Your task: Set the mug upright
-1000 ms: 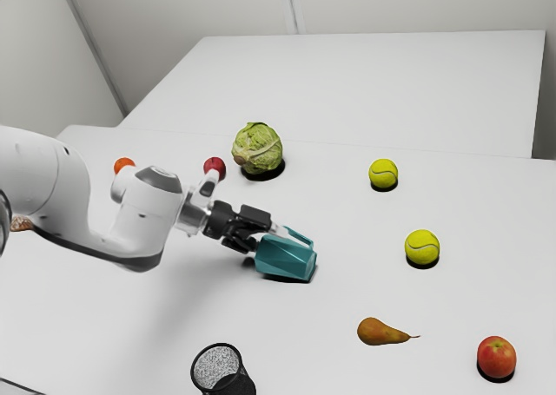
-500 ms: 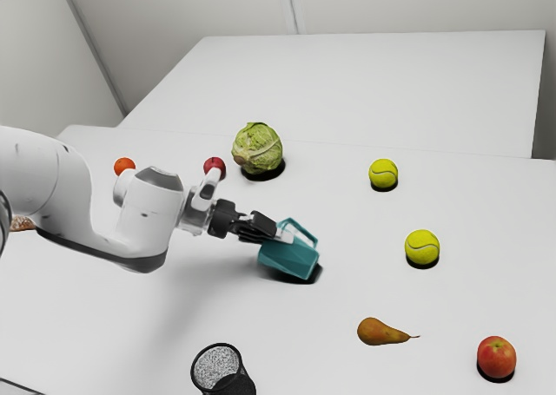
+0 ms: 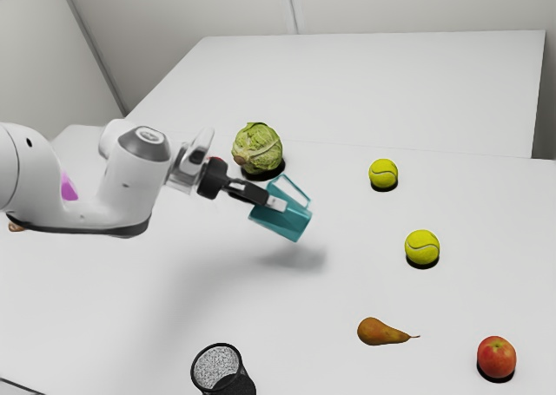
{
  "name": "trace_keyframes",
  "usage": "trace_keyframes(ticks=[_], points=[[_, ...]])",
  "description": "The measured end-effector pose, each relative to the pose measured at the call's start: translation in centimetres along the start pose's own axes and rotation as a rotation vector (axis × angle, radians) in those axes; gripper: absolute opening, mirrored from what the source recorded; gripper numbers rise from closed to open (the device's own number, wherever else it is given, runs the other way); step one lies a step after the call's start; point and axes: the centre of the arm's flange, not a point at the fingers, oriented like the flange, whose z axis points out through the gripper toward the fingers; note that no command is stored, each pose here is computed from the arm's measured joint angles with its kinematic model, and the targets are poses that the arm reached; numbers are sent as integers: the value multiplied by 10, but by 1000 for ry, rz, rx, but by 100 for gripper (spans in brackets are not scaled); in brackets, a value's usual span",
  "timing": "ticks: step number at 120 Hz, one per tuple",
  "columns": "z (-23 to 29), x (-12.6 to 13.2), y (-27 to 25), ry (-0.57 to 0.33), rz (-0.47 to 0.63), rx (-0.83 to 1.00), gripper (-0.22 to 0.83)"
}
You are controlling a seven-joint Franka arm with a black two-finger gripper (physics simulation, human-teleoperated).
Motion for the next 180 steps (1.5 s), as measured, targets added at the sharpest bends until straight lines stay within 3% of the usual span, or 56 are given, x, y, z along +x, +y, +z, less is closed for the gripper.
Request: trace_keyframes(ticks=[33, 57, 79, 94, 120, 180], points=[[-40, 31, 27, -278, 163, 231, -16], [-43, 28, 33, -461, 148, 411, -16], [-43, 18, 28, -548, 95, 563, -16], [-35, 4, 20, -553, 50, 641, -16], [-27, -9, 11, -483, 3, 743, -16], [-10, -38, -3, -389, -124, 815, -16]])
